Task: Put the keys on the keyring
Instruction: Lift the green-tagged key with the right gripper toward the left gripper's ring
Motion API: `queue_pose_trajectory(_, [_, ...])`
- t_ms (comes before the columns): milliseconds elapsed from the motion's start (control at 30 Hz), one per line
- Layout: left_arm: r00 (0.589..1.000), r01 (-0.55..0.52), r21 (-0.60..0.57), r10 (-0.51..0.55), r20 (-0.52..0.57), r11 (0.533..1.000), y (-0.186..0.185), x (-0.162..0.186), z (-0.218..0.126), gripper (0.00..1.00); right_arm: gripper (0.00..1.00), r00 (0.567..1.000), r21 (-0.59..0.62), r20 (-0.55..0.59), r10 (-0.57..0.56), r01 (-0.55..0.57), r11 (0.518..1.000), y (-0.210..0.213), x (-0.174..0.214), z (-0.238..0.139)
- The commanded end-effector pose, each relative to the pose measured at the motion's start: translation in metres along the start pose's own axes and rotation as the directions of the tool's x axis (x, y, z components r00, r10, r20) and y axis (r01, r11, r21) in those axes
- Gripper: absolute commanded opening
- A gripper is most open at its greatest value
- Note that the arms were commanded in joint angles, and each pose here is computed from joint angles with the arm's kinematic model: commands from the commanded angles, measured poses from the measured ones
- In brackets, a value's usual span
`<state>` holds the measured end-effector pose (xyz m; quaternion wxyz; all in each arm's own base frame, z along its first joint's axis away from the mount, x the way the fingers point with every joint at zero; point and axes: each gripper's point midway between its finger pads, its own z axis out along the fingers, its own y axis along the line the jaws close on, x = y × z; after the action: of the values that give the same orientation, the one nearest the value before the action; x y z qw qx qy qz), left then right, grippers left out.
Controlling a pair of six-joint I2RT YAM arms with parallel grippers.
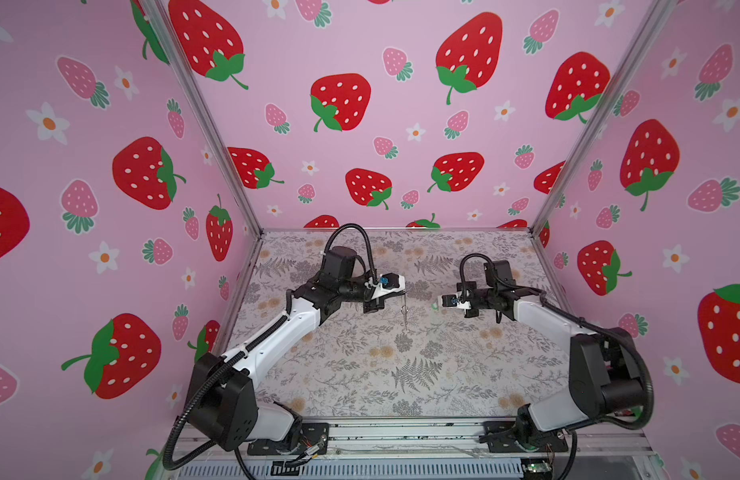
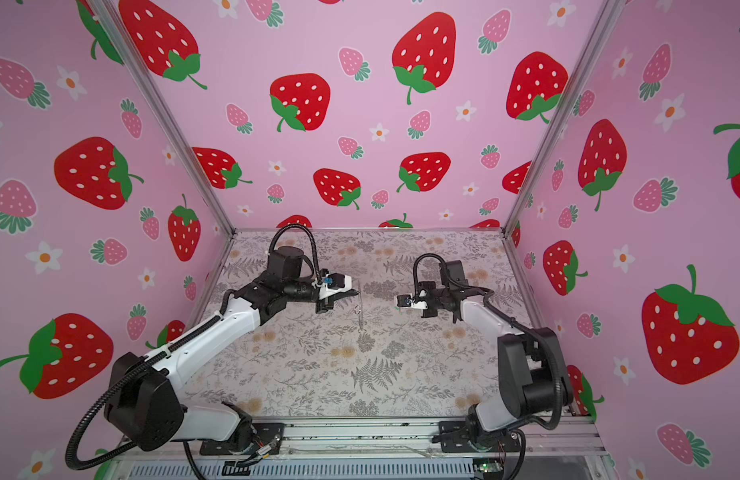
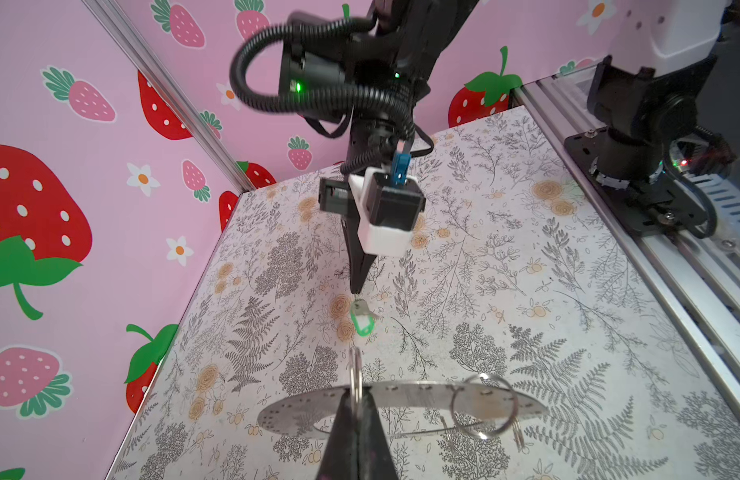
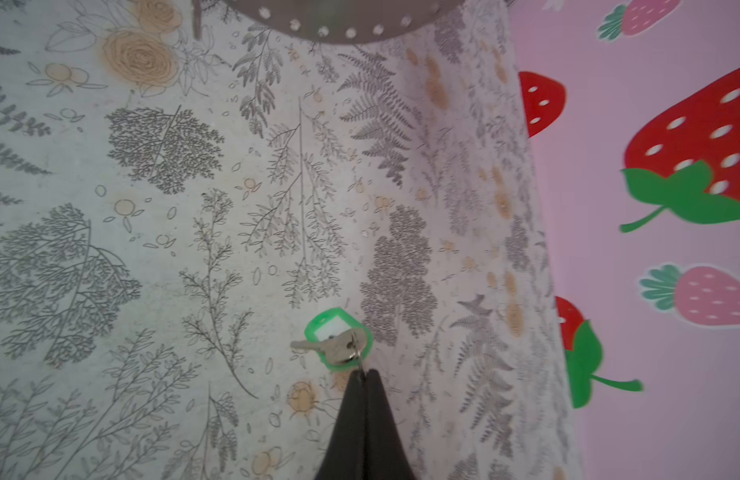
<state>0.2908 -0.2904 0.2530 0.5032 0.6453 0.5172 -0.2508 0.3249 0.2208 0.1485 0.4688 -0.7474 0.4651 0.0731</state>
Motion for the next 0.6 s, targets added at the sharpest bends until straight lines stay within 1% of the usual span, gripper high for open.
queue_pose_trajectory(0, [0.999,-0.029,0.035,0.028,0.03,0.999,-0.01,-0.012,0.0,0.0,0.0,0.997,0.068,0.048,-0.056,0.052,0.996,-0.016,-0.023,-0.014])
queue_pose_trajectory(133, [0.999,-0.047,0.037,0.047,0.006,0.998,-0.012,-0.01,0.004,0.0,0.0,0.99,0.106,0.066,-0.126,0.119,0.987,-0.027,-0.046,-0.026])
queue_pose_trajectory(267, [0.998,-0.063,0.038,0.064,-0.026,0.997,-0.01,-0.008,0.009,0.0,0.0,0.98,0.132,0.094,-0.175,0.162,0.978,-0.034,-0.069,-0.037])
queue_pose_trajectory(433, [0.995,-0.079,0.041,0.081,-0.054,0.996,-0.01,-0.006,0.018,0.0,0.0,0.969,0.156,0.154,-0.191,0.167,0.973,-0.039,-0.095,-0.049])
queue_pose_trajectory(567, [0.993,-0.091,0.029,0.093,-0.068,0.995,-0.006,-0.005,0.024,0.0,0.0,0.964,0.152,0.18,-0.194,0.168,0.974,-0.036,-0.11,-0.054])
